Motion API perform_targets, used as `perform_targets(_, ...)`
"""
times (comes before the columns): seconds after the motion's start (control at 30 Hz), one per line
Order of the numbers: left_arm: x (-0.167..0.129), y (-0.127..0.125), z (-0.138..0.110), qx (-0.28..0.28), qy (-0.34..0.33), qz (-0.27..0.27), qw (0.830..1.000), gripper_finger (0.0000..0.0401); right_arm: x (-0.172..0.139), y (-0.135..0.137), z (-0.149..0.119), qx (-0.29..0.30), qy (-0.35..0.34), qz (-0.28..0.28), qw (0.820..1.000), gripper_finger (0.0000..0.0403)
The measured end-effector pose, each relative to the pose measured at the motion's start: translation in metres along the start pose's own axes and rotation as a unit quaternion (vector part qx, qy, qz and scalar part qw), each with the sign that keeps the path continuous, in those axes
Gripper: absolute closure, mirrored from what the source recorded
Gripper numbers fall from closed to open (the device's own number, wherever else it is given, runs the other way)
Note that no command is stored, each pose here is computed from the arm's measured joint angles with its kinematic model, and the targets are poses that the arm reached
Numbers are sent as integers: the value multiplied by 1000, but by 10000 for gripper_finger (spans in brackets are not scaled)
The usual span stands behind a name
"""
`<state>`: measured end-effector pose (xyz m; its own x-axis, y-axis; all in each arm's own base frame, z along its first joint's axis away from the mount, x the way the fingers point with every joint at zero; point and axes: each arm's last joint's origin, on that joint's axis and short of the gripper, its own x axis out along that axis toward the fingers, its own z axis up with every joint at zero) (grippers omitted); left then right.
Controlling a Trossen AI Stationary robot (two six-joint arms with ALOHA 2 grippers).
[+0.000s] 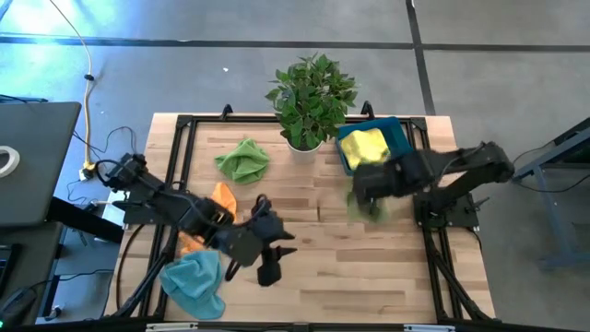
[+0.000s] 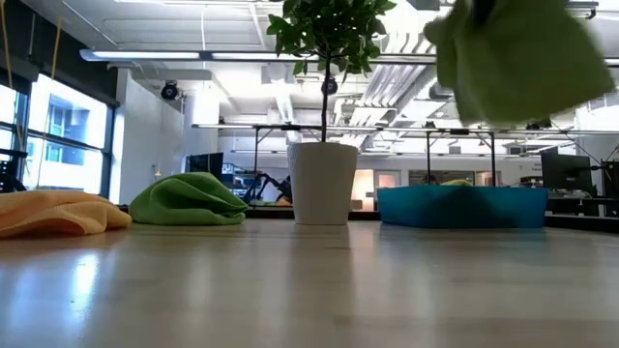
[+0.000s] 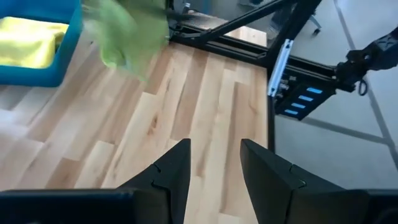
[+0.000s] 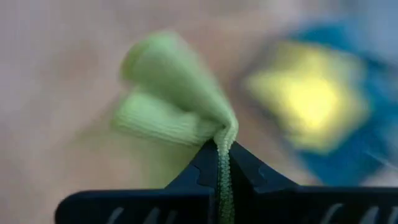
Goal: Sort microfiber towel by color & place in baskets
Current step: Stack the light green towel on top of the yellow towel into the blue bin
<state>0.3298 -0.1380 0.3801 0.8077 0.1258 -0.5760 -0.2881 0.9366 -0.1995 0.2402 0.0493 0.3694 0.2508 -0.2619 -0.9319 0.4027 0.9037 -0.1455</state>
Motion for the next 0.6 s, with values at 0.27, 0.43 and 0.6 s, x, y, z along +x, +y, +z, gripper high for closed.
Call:
perform_targets(0.27,10,31,19,28,22,-17,999,272,3,-24,11,97,-37,-10,995,402)
perform_targets(0.43,11,51,33,53,18,-19,998,272,10,-43,16,111,-27,-59,992,402)
perform_targets(0.6,12,72,42,78,27,-28,996,272,15,-71,18,144,-6,-132,981,402)
